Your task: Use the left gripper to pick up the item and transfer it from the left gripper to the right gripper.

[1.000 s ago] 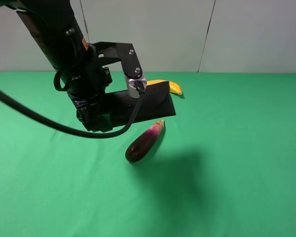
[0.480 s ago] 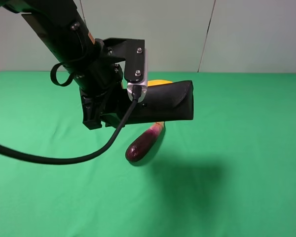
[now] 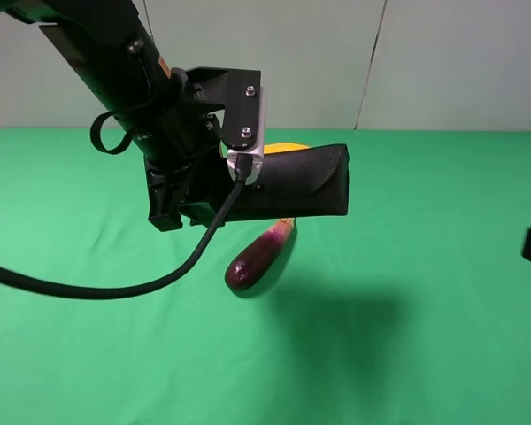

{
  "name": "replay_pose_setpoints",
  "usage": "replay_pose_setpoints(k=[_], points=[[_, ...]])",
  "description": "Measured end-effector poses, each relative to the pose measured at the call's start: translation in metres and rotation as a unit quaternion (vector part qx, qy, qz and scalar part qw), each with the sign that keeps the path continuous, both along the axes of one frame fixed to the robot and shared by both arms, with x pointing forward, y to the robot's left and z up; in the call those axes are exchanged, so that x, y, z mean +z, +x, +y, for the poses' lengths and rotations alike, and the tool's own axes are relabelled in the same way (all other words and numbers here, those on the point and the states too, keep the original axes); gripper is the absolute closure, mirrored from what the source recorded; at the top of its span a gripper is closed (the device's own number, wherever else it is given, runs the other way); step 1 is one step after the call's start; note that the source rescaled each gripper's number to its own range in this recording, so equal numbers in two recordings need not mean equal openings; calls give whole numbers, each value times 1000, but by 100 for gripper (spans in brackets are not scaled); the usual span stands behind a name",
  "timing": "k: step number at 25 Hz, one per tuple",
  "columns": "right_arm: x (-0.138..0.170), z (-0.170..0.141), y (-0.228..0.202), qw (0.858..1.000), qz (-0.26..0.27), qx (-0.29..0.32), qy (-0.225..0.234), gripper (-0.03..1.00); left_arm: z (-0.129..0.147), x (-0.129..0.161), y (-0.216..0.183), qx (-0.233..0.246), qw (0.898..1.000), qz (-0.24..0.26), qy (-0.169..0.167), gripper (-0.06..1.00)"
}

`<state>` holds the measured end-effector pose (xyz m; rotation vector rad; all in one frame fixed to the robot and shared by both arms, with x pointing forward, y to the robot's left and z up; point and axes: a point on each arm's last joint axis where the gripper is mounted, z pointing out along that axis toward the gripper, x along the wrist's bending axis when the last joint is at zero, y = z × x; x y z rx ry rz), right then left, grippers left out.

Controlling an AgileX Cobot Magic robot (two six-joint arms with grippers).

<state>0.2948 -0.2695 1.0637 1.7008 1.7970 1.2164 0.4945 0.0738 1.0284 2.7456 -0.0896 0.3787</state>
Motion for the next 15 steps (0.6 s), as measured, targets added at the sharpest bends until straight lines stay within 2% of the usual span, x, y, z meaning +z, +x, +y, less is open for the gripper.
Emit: replay_pose_setpoints(k=[6,15], points=[[-5,12,45,997,35,68,29,-3,0,0,0,0,1000,-1,-1,91],[-21,31,94,979,59,165,106,-3,0,0,0,0,1000,-2,-2,91]])
